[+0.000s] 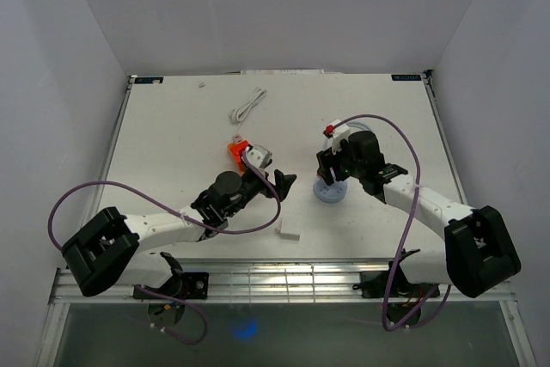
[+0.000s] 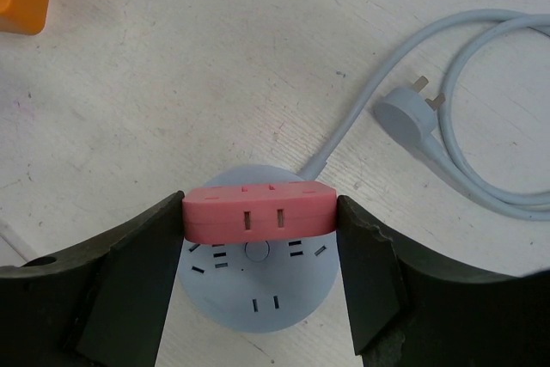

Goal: Insert the plug

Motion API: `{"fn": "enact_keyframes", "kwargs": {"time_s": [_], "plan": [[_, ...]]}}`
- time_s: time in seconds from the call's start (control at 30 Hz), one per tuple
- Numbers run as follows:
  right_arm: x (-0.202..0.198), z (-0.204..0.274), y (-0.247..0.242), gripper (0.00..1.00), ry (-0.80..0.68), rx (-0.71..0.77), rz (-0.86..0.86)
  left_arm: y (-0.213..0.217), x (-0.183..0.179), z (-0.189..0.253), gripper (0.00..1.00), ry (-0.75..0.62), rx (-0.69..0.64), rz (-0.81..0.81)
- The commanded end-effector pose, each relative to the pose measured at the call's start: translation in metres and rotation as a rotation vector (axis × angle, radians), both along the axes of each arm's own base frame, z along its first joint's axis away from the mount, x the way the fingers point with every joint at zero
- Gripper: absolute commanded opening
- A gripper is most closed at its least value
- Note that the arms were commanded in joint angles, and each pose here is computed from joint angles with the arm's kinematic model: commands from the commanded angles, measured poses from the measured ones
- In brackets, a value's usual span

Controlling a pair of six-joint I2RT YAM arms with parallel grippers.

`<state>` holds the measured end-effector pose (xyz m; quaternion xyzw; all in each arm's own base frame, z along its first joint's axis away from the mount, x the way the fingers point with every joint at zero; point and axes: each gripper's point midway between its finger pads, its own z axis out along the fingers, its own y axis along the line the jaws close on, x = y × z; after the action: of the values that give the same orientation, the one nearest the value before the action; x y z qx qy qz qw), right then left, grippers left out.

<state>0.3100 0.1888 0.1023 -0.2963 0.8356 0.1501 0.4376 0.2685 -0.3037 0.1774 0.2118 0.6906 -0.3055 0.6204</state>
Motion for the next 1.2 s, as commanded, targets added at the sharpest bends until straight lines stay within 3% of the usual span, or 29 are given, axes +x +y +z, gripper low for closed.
{"fn": "enact_keyframes", "kwargs": {"time_s": [0.0,1.17], "plan": [[0.01,0.015,0.006,0.35,-0.051,0.0,0.009,-0.005,0.002,0.014,0.98,-0.018,-0.019,-0.003],[-0.003,0.001,0.005,0.31,-0.036,-0.089,-0.019,-0.006,0.004,0.011,0.98,-0.003,-0.001,-0.001]]}}
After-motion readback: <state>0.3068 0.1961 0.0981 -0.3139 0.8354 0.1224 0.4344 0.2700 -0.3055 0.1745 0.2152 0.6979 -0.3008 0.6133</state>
